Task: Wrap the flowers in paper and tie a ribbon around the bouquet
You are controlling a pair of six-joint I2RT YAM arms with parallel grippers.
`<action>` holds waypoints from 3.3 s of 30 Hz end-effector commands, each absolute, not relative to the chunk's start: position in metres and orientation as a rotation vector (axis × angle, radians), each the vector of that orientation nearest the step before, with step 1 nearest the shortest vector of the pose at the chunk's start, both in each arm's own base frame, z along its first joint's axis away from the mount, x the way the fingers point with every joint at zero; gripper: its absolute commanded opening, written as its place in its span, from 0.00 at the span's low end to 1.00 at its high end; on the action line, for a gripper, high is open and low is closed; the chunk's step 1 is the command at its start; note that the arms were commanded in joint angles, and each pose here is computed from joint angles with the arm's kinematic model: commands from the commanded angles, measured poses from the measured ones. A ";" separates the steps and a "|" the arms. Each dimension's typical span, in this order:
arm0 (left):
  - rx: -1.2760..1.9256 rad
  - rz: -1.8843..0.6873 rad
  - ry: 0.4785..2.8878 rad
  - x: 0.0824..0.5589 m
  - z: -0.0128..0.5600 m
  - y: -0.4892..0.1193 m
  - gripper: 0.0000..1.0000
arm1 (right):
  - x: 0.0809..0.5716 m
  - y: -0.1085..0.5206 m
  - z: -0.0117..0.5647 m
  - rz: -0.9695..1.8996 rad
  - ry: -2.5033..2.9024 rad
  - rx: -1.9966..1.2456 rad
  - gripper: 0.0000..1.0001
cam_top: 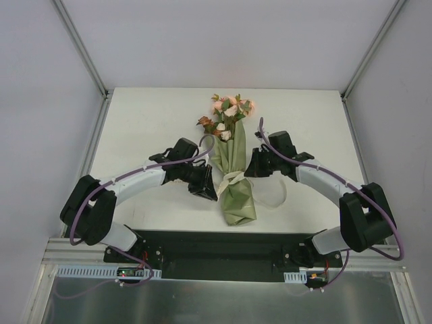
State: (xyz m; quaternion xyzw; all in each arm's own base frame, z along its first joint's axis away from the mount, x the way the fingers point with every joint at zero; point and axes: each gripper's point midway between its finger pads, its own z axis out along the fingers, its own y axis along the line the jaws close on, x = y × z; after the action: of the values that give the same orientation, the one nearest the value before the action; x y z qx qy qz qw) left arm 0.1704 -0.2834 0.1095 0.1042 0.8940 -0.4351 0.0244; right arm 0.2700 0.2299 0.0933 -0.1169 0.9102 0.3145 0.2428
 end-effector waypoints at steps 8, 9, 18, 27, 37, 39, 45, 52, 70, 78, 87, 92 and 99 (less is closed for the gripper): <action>0.442 -1.062 2.593 0.229 0.168 -0.281 0.48 | 0.256 0.235 0.104 0.941 2.504 -0.357 0.02; 0.455 -1.064 2.574 0.236 0.175 -0.285 0.49 | 0.256 0.235 0.104 0.946 2.505 -0.352 0.03; 0.458 -0.924 2.667 0.263 0.160 -0.289 0.24 | 0.251 0.235 0.111 0.966 2.492 -0.370 0.03; 0.533 -1.025 2.673 0.257 0.154 -0.311 0.56 | 0.246 0.233 0.101 0.969 2.518 -0.362 0.03; 0.739 -0.848 2.638 0.296 0.109 -0.354 0.41 | 0.244 0.236 0.099 1.005 2.520 -0.323 0.02; 0.738 -0.803 2.645 0.302 0.101 -0.352 0.43 | 0.243 0.236 0.098 1.002 2.517 -0.325 0.02; 0.747 -0.771 2.640 0.306 0.095 -0.352 0.47 | 0.244 0.239 0.095 1.027 2.521 -0.314 0.02; 0.739 -0.762 2.656 0.300 0.090 -0.349 0.50 | 0.244 0.242 0.093 1.036 2.523 -0.312 0.02; 0.729 -0.926 2.641 0.293 0.102 -0.366 0.00 | 0.245 0.244 0.089 1.019 2.551 -0.260 0.00; 0.703 -1.007 2.576 0.294 0.130 -0.370 0.00 | 0.243 0.241 0.085 1.004 2.574 -0.171 0.00; 0.687 -1.089 2.540 0.282 0.150 -0.369 0.00 | 0.253 0.247 0.090 1.033 2.571 -0.026 0.00; 0.682 -1.108 2.555 0.275 0.145 -0.367 0.00 | 0.263 0.255 0.088 1.091 2.568 0.157 0.00; 0.675 -1.121 2.556 0.269 0.143 -0.363 0.00 | 0.283 0.270 0.091 1.201 2.472 0.330 0.00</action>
State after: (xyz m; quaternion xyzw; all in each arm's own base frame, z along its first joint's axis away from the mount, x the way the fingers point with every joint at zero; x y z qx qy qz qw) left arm 0.2724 -0.3615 0.1143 0.2282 0.8987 -0.3573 0.1124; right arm 0.2657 0.2571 0.0785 0.0726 0.9034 0.3885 0.1665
